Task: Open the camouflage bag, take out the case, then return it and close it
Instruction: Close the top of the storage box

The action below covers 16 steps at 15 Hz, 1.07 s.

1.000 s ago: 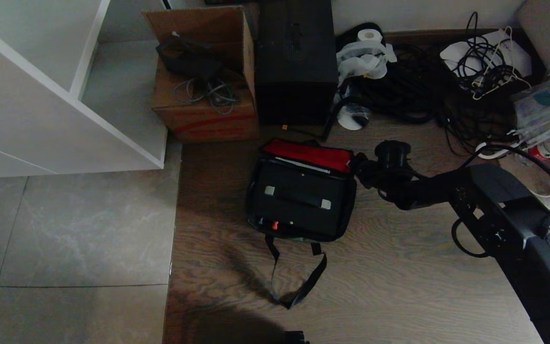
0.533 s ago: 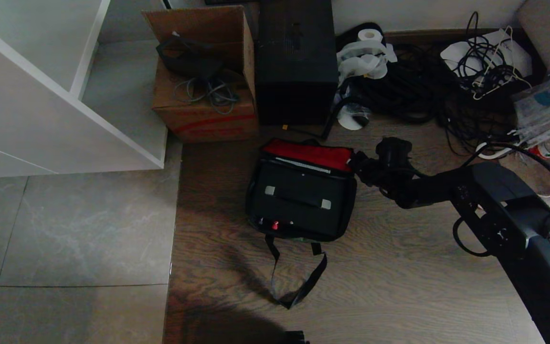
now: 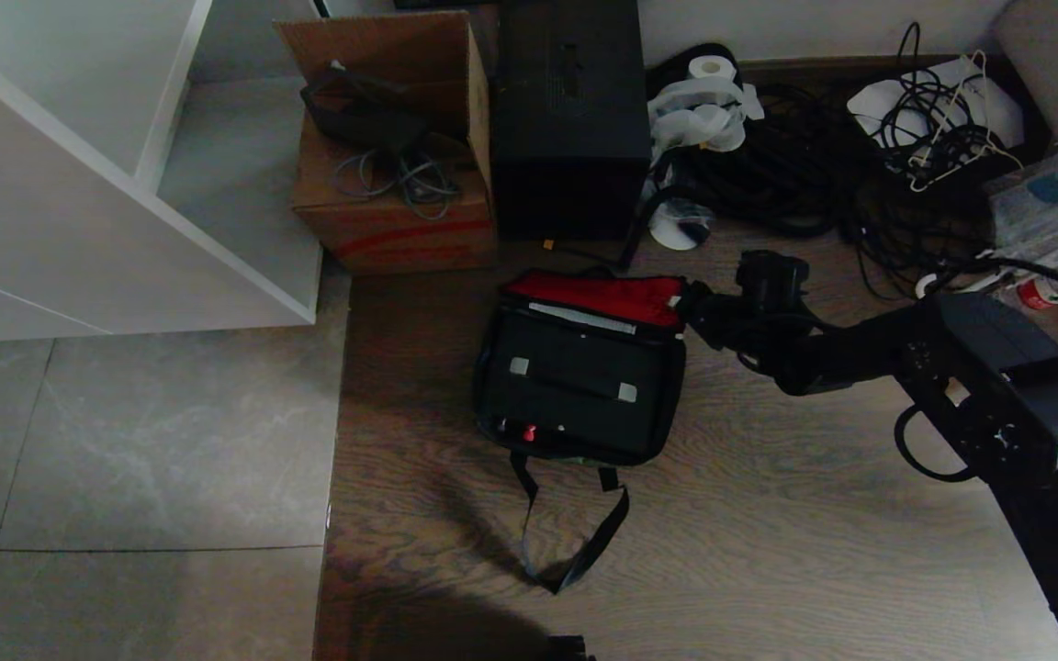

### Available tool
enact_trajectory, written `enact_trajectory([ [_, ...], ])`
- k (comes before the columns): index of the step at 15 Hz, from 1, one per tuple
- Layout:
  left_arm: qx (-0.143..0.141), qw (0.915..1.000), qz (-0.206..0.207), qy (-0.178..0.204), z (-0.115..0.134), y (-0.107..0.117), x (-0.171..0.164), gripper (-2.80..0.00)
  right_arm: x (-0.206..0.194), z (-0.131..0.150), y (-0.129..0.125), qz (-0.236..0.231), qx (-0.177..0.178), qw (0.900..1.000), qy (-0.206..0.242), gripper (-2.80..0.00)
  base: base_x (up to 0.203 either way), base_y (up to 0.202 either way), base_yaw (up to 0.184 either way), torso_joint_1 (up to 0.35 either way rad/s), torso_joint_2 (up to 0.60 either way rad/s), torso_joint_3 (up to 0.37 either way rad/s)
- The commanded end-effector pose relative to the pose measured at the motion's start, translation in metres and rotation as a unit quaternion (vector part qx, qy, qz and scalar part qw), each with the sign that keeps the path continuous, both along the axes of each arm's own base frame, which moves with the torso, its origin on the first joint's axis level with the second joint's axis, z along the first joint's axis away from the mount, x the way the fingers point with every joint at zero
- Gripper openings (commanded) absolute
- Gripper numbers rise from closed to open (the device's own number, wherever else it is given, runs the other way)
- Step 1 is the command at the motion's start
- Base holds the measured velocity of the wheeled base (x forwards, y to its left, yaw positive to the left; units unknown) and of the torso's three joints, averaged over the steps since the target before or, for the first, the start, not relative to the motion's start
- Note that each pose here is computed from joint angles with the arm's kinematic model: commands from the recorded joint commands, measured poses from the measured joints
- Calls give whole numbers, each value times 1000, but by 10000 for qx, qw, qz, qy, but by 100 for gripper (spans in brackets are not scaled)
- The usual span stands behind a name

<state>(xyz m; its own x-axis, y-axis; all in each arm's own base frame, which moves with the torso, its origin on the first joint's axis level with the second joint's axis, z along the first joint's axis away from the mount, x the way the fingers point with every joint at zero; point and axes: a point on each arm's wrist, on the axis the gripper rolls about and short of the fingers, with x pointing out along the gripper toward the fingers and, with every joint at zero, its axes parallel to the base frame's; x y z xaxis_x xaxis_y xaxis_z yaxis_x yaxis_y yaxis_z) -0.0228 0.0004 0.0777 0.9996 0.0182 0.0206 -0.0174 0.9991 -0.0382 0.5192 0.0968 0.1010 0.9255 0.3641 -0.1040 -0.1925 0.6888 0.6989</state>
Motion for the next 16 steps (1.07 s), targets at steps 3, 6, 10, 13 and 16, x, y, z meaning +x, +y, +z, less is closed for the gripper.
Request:
enact_trajectory([
  [3, -2, 10000, 1, 42, -3, 0, 1, -280, -25, -1, -1, 701, -144, 9958, -577, -280, 0, 0, 0, 0, 0, 0],
  [6, -2, 10000, 1, 42, -3, 0, 1, -280, -38, -3, 3, 1158, -440, 9879, -929, -280, 0, 0, 0, 0, 0, 0],
  [10, -9, 10000, 1, 42, -3, 0, 1, -280, -46, -16, 2, 1441, -979, 9800, -966, -280, 0, 0, 0, 0, 0, 0],
  [13, -2, 10000, 1, 42, -3, 0, 1, -280, -50, -19, 3, 1501, -1188, 9765, -993, -280, 0, 0, 0, 0, 0, 0],
  [16, -2, 10000, 1, 42, -3, 0, 1, -280, -52, -20, 4, 1544, -1208, 9754, -1008, 0, 0, 0, 0, 0, 0, 0],
])
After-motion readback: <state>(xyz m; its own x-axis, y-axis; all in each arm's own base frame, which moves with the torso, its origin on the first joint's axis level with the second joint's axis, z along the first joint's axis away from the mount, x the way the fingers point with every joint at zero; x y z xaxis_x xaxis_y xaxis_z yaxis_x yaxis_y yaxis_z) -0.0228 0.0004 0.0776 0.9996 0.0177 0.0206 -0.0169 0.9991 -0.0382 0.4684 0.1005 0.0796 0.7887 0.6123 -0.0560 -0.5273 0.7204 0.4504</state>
